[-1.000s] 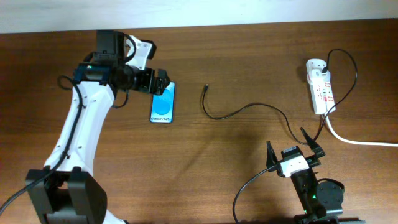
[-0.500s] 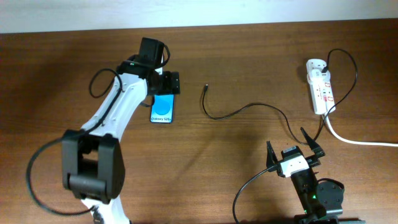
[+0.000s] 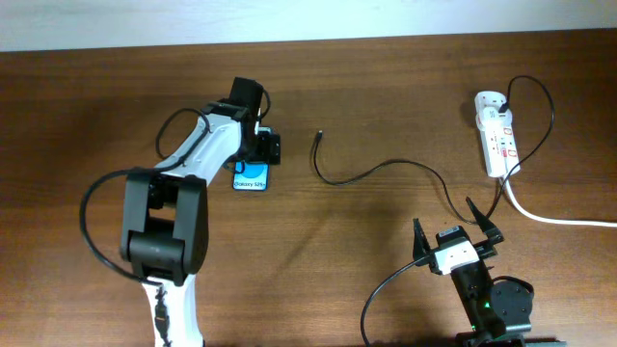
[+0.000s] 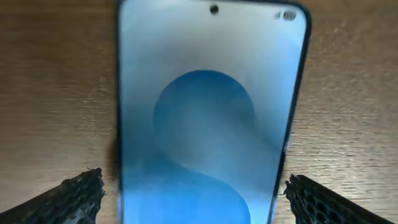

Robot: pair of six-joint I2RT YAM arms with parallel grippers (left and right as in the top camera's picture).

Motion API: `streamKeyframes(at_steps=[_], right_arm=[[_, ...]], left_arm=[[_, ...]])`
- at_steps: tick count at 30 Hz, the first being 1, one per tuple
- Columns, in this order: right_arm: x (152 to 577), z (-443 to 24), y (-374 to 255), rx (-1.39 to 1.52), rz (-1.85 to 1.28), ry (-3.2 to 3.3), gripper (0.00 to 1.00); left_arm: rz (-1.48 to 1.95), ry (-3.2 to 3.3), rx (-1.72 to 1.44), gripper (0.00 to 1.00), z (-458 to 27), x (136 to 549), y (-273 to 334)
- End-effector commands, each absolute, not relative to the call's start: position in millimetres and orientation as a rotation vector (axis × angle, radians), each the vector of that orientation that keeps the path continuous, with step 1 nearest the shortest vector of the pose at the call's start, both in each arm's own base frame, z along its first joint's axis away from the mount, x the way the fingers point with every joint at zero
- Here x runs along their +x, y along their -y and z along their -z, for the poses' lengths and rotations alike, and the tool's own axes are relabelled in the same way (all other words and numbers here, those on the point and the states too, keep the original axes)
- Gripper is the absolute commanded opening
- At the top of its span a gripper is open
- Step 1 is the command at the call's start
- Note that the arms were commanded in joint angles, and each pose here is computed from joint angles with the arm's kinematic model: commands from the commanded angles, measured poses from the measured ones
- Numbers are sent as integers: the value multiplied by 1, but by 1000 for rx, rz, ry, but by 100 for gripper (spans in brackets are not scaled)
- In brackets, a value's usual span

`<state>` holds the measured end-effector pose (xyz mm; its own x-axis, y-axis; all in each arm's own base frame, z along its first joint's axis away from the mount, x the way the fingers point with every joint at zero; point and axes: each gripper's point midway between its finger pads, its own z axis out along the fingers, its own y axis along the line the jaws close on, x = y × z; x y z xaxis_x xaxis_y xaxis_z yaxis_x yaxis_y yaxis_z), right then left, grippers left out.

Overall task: Plug charger to phone and switch on socket
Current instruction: 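Lower the left gripper and grasp the phone's top edge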

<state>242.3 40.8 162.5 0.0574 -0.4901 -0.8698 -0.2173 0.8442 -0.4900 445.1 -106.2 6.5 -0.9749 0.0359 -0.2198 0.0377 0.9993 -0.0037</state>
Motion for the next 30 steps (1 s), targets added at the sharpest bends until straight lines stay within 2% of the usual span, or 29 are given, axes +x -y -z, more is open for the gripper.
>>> streamKeyframes(at_steps=[1,21,24,26,30], right_arm=[[242,-160,-41,-579,215,-1532,98],[242,-160,-41,-579,215,-1532,98],[242,-160,-41,-579,215,-1532,98],[242,-160,-41,-579,215,-1532,98],[242,-160,-41,-579,215,-1532,98]], left_arm=[[39,-2938,124,100,4,446,110],[39,-2945,109,94,14,447,110],[38,-2948,109,85,14,446,110],[42,-2949,72,75,14,446,110],[42,-2950,69,72,14,446,109]])
